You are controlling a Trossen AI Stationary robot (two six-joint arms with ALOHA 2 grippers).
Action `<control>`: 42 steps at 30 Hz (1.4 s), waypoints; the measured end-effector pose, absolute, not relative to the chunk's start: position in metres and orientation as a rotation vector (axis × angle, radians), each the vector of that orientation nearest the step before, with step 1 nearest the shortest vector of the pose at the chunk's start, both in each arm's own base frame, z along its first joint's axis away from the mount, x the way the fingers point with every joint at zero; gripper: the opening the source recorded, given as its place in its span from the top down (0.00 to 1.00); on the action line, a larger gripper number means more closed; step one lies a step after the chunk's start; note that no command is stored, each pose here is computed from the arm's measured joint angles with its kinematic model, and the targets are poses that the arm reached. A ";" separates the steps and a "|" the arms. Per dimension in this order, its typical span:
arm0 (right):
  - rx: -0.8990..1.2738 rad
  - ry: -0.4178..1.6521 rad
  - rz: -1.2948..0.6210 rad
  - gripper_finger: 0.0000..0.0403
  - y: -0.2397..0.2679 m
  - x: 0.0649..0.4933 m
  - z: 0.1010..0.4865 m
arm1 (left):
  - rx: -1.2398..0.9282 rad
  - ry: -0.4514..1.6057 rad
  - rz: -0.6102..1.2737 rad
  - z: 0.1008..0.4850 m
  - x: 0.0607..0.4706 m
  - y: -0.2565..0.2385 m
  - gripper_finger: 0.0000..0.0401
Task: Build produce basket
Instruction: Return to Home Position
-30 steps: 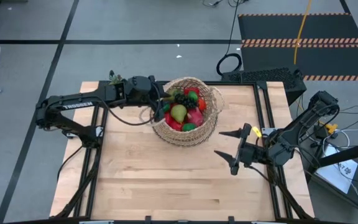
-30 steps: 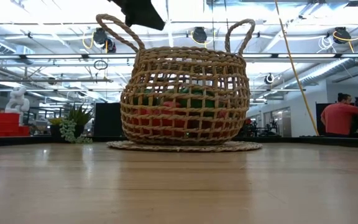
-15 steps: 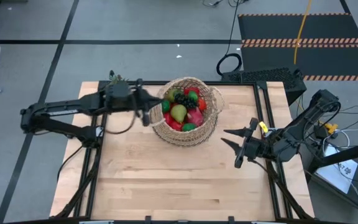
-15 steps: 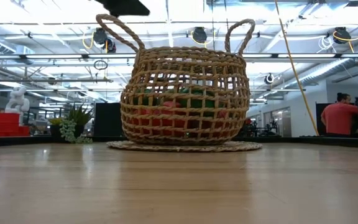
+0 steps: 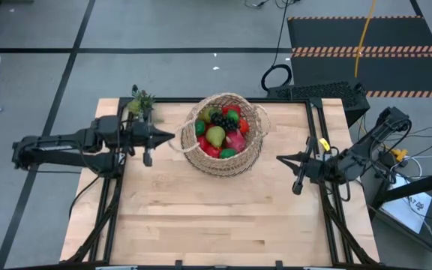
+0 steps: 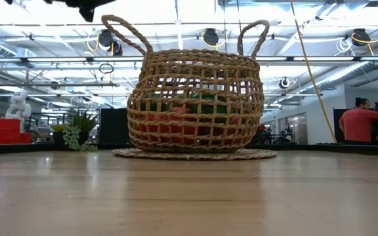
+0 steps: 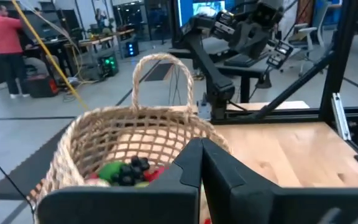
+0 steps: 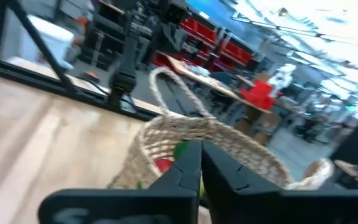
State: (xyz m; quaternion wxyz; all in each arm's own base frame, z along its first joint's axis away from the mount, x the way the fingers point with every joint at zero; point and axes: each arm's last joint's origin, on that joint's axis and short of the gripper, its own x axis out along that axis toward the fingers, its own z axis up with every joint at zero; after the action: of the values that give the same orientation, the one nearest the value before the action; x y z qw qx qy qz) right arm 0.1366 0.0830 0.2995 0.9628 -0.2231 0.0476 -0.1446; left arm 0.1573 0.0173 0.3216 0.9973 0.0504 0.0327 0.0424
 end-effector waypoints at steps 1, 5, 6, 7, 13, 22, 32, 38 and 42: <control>-0.434 0.089 -0.272 0.99 0.081 0.135 0.296 | 0.096 0.065 0.085 0.317 0.155 0.017 0.98; -0.388 0.087 -0.225 1.00 0.074 0.132 0.281 | 0.069 0.078 0.086 0.298 0.148 0.016 0.96; -0.382 0.089 -0.216 1.00 0.073 0.131 0.277 | 0.066 0.080 0.086 0.294 0.148 0.016 0.96; -0.382 0.095 -0.210 1.00 0.072 0.131 0.272 | 0.062 0.076 0.086 0.290 0.147 0.016 0.97; -0.364 0.107 -0.198 1.00 0.065 0.131 0.246 | 0.061 0.036 0.092 0.269 0.149 0.017 0.99; -0.332 0.076 -0.121 1.00 0.059 0.124 0.225 | 0.077 0.026 0.144 0.251 0.149 0.024 0.94; -0.305 0.061 -0.090 1.00 0.052 0.118 0.211 | 0.077 0.008 0.153 0.249 0.147 0.026 0.98; -0.298 0.051 -0.092 1.00 0.050 0.116 0.210 | 0.040 -0.103 0.040 0.264 0.129 0.019 0.97; -0.298 0.034 0.001 1.00 0.052 0.114 0.207 | 0.025 -0.058 -0.013 0.260 0.118 0.014 0.99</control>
State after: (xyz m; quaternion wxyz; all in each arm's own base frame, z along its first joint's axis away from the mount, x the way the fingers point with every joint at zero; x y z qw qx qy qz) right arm 0.1136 0.0518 0.2068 0.9887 -0.1487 0.0167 0.0006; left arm 0.1176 0.0144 0.2597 0.9995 0.0126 -0.0289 -0.0066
